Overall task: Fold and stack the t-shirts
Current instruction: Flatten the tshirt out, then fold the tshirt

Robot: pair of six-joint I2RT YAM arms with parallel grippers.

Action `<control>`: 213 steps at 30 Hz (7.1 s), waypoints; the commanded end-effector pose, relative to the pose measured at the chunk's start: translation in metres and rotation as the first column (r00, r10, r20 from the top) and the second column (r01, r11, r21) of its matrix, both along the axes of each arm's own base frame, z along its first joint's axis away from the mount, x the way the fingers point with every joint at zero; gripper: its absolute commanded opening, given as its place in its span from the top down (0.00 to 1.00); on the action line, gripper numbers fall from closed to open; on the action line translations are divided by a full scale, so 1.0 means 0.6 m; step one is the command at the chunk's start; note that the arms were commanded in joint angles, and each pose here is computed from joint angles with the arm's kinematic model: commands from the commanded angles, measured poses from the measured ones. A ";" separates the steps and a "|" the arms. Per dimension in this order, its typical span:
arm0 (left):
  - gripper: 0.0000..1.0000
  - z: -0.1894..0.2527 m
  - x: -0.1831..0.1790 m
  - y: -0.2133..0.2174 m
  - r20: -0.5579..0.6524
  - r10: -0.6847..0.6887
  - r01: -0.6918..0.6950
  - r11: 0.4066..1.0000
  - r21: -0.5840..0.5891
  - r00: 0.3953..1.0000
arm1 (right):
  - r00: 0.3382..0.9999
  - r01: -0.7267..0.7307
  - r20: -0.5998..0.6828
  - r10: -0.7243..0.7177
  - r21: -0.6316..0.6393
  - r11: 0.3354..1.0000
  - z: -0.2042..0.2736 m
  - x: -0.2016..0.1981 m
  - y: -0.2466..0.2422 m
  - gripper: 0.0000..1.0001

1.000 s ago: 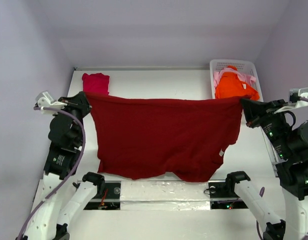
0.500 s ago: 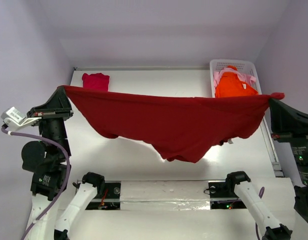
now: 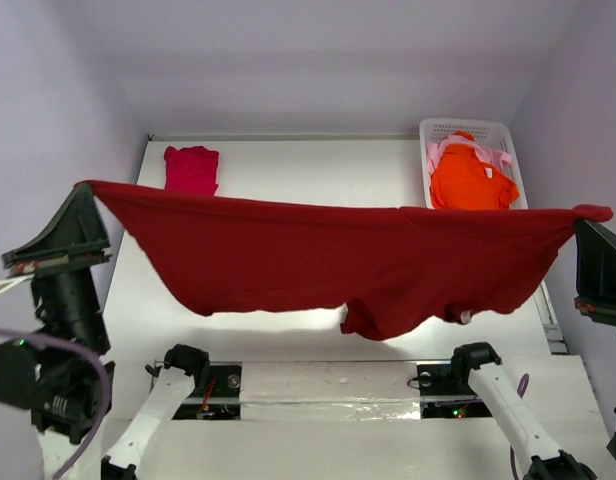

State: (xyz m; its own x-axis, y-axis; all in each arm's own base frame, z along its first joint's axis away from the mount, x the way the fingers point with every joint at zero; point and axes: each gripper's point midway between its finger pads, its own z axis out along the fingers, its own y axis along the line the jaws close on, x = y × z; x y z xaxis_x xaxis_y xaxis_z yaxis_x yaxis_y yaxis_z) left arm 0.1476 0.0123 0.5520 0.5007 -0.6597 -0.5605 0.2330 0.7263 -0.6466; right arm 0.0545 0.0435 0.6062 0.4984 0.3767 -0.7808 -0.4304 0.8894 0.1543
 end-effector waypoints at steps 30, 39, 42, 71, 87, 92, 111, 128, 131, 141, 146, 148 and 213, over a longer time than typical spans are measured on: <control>1.00 0.015 -0.059 0.033 0.082 0.075 -0.077 0.997 0.010 0.994 | 0.993 0.063 0.095 -0.064 0.012 0.998 -0.016 -0.045 -0.025 1.00; 1.00 -0.095 0.114 -0.018 -0.147 0.065 -0.057 0.996 0.063 0.987 | 0.957 0.067 -0.280 -0.077 -0.044 0.997 -0.124 0.148 0.004 1.00; 1.00 -0.126 0.150 -0.029 -0.186 0.062 -0.050 0.996 0.068 0.981 | 0.924 0.079 -0.371 -0.089 -0.042 0.996 -0.163 0.190 0.006 1.00; 1.00 -0.362 0.355 -0.083 -0.496 0.101 -0.039 0.990 0.133 0.862 | 0.695 0.037 -0.718 -0.026 -0.001 0.999 -0.415 0.394 0.060 1.00; 1.00 -0.456 0.492 -0.118 -0.612 0.106 -0.002 0.986 0.168 0.784 | 0.633 0.076 -0.771 -0.070 -0.029 0.997 -0.453 0.530 0.072 1.00; 1.00 -0.488 0.527 -0.125 -0.649 0.107 0.012 0.984 0.176 0.753 | 0.599 0.073 -0.797 -0.080 -0.044 0.996 -0.481 0.578 0.081 1.00; 1.00 -0.474 0.622 -0.093 -0.643 0.115 -0.006 0.986 0.169 0.757 | 0.612 0.204 -0.764 -0.204 -0.097 0.974 -0.445 0.689 0.057 1.00; 1.00 -0.545 0.635 -0.085 -0.681 0.102 0.024 0.985 0.172 0.725 | 0.566 0.167 -0.803 -0.188 -0.112 0.980 -0.517 0.717 0.072 1.00; 1.00 -0.554 0.628 -0.084 -0.686 0.104 0.026 0.984 0.176 0.720 | 0.561 0.167 -0.805 -0.191 -0.116 0.979 -0.522 0.709 0.070 1.00; 1.00 -0.578 0.601 -0.080 -0.696 0.106 0.033 0.983 0.183 0.710 | 0.536 0.168 -0.819 -0.204 -0.134 0.977 -0.543 0.662 0.059 1.00; 1.00 -0.589 0.595 -0.080 -0.703 0.107 0.034 0.982 0.184 0.704 | 0.520 0.153 -0.831 -0.195 -0.134 0.979 -0.564 0.644 0.060 1.00; 1.00 -0.588 0.594 -0.079 -0.702 0.108 0.034 0.982 0.185 0.704 | 0.514 0.150 -0.836 -0.193 -0.134 0.980 -0.571 0.640 0.060 1.00; 0.94 -0.598 0.459 -0.064 -0.687 0.076 0.029 0.990 0.141 0.723 | 0.364 0.090 -0.929 -0.071 -0.041 0.995 -0.674 0.449 0.117 0.95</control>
State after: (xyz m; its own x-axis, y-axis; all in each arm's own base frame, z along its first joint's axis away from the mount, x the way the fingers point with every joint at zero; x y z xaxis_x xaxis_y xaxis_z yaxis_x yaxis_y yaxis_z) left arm 0.4269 -0.0291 0.1698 -0.1278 -0.5239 -0.8422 -0.2915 0.8315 -0.4730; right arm 0.3218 0.1139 0.1913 -0.5464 0.3631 -0.7548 0.0546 0.9147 0.4005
